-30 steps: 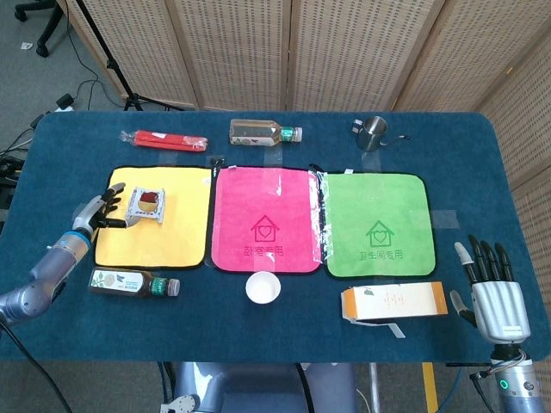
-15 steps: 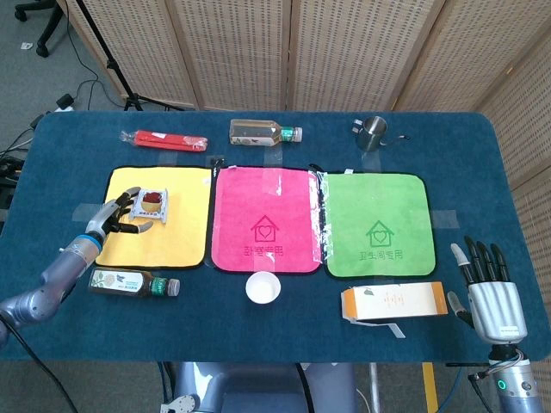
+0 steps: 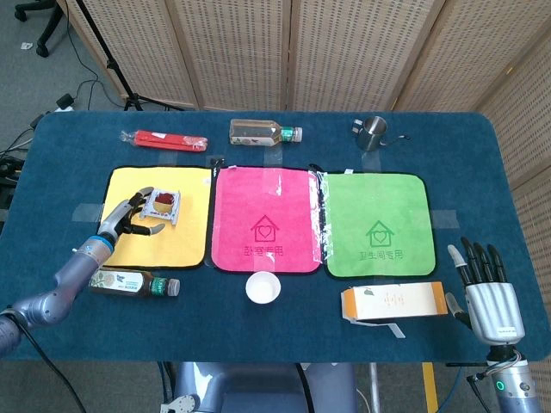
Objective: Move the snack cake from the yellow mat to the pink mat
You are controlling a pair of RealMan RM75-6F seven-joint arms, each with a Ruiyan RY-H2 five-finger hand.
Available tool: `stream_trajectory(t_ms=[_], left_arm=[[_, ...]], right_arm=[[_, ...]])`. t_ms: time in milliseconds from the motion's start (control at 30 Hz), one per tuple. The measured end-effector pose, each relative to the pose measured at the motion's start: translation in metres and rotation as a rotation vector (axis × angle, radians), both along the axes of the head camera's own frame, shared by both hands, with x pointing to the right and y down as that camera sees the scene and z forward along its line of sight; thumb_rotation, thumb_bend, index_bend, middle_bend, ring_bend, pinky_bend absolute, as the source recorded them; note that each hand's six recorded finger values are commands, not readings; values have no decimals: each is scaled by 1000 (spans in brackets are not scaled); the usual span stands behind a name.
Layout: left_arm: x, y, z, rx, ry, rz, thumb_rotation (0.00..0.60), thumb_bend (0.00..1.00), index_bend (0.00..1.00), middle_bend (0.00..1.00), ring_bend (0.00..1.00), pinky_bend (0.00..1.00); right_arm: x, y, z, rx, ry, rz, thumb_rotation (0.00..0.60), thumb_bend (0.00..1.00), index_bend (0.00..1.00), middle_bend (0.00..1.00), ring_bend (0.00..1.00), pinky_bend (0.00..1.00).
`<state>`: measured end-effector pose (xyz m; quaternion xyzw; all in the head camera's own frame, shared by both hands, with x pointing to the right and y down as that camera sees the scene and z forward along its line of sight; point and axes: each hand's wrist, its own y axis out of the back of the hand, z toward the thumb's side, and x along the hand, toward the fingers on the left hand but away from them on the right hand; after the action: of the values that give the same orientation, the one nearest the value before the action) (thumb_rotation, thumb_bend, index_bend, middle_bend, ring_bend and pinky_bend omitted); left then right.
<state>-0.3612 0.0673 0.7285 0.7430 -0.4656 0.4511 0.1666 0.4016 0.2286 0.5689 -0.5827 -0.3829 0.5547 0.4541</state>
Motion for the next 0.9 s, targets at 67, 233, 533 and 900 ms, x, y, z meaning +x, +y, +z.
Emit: stream_trajectory(t_ms=[67, 233, 533, 900], left_arm=[[5, 0, 1, 3, 2, 11, 600, 280, 0, 0, 0, 0], [16, 1, 2, 4, 13, 34, 600, 279, 0, 0, 0, 0], [39, 2, 1, 5, 47, 74, 600, 280, 0, 0, 0, 0], [64, 5, 2, 9, 68, 118, 600, 280, 0, 0, 0, 0]], right_arm=[[0, 0, 0, 0, 0, 2, 600, 337, 0, 0, 0, 0], [0, 0, 0, -1, -1, 0, 600, 337, 0, 0, 0, 0], [0, 0, 1, -7, 0, -1, 600, 337, 0, 0, 0, 0], [-4, 2, 2, -14, -1, -17, 600, 337, 0, 0, 0, 0]])
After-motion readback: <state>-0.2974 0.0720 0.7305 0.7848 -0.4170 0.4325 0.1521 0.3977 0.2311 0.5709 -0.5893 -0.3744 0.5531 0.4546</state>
